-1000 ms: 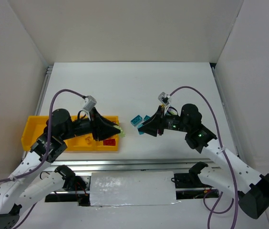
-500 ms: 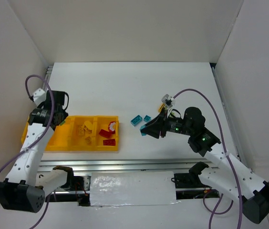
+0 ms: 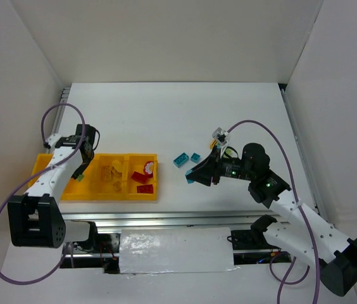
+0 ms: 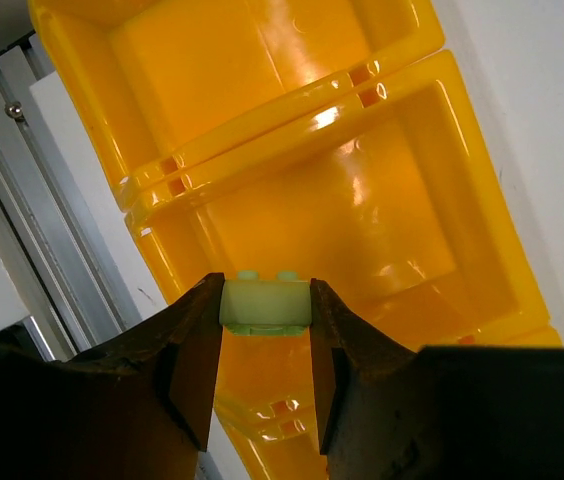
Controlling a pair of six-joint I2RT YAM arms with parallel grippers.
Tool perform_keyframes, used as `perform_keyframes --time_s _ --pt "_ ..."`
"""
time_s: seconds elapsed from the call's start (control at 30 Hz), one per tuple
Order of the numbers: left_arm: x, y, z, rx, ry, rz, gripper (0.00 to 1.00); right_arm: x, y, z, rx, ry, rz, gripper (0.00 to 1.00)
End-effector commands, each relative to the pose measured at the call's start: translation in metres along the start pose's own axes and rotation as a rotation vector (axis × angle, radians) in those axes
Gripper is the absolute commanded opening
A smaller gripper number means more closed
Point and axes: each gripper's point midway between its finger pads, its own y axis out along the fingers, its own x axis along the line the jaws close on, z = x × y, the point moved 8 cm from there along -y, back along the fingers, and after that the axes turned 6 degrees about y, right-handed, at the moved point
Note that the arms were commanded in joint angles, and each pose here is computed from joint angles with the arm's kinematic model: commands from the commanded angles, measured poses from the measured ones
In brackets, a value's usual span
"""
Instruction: Sort the legos into containers by color
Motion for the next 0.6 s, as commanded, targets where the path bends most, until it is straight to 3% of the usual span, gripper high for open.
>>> perform_keyframes --time_s 0.0,0.03,0.07,0.13,0.37,0.57 --pt "0.000 0.006 -0.002 -0.026 -0.066 -0.050 0.45 0.003 0.000 -0.004 -0.016 -0.035 -0.031 0.00" --pt "-0.001 0.006 -0.002 -0.024 -0.070 -0.050 0.66 0.003 0.000 -0.004 -0.016 -0.036 -0.033 0.00" --pt "0.000 0.006 0.000 -0.018 -0.070 -0.049 0.66 0.003 0.000 -0.003 -0.014 -0.033 -0.034 0.00" --pt "0.000 0.006 0.001 -0.019 -0.078 -0.036 0.99 0.003 0.001 -0.003 -0.013 -0.033 -0.037 0.00" --pt "0.001 -0.017 -0.013 -0.038 -0.083 0.136 1.00 0.000 0.004 -0.003 -0.007 -0.009 -0.031 0.00" --pt "0.003 -0.062 -0.025 -0.086 0.016 0.530 1.00 -0.005 0.012 -0.006 -0.019 0.056 -0.005 0.00"
